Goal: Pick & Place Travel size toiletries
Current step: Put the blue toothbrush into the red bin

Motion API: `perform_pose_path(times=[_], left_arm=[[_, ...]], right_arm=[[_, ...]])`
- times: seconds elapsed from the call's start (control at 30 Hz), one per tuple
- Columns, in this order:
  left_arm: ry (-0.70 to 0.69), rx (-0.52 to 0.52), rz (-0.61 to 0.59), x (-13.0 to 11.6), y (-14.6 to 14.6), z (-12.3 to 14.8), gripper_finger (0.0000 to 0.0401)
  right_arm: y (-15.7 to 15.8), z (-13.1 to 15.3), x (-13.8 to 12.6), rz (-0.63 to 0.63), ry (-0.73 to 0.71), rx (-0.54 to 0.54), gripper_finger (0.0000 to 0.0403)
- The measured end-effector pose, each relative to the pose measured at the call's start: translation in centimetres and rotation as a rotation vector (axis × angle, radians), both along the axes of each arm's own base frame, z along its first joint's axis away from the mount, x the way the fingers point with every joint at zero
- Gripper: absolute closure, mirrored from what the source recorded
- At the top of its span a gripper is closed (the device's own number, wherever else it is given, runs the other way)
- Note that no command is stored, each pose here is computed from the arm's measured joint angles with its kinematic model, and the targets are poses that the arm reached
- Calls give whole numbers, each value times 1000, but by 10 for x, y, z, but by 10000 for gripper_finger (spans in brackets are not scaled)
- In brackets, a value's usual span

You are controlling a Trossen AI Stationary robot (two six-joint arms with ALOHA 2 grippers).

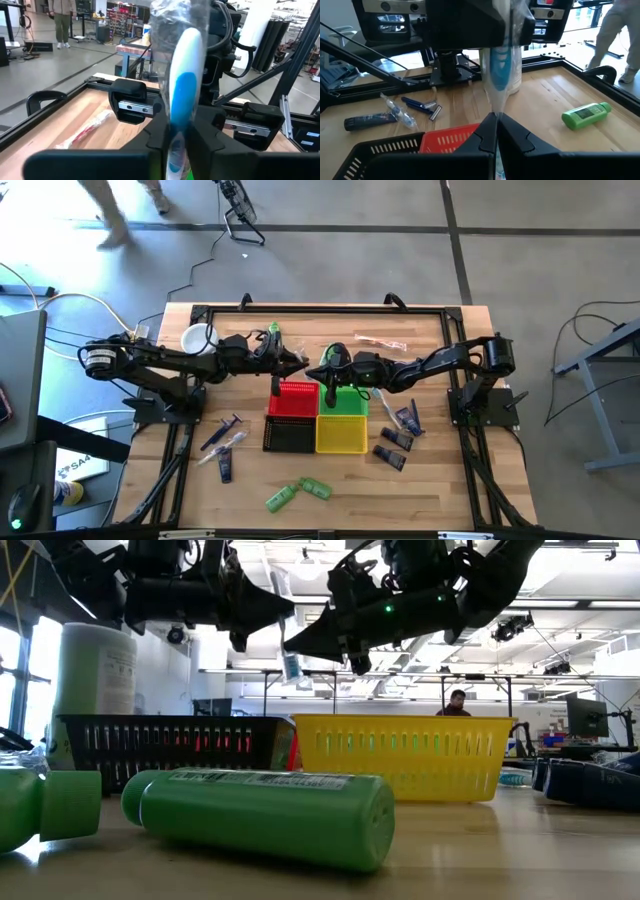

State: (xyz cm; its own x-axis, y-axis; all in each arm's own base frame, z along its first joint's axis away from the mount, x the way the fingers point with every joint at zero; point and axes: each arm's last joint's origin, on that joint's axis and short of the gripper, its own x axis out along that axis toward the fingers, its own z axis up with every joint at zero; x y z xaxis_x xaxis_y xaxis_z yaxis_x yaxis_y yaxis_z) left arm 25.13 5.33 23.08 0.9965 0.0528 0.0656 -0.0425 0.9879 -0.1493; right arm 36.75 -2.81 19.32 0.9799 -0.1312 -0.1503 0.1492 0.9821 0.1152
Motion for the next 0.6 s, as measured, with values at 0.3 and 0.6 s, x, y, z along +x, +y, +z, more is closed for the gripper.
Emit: perform_pose_path(times=[0.3,0.6], left_arm=[[17,-4,-1,0,0,-2,367],[29,-7,-1,0,0,-3,366]], right_arm=[[0,0,0,12,3,2,400],[3,0,0,21,-4,3,369]])
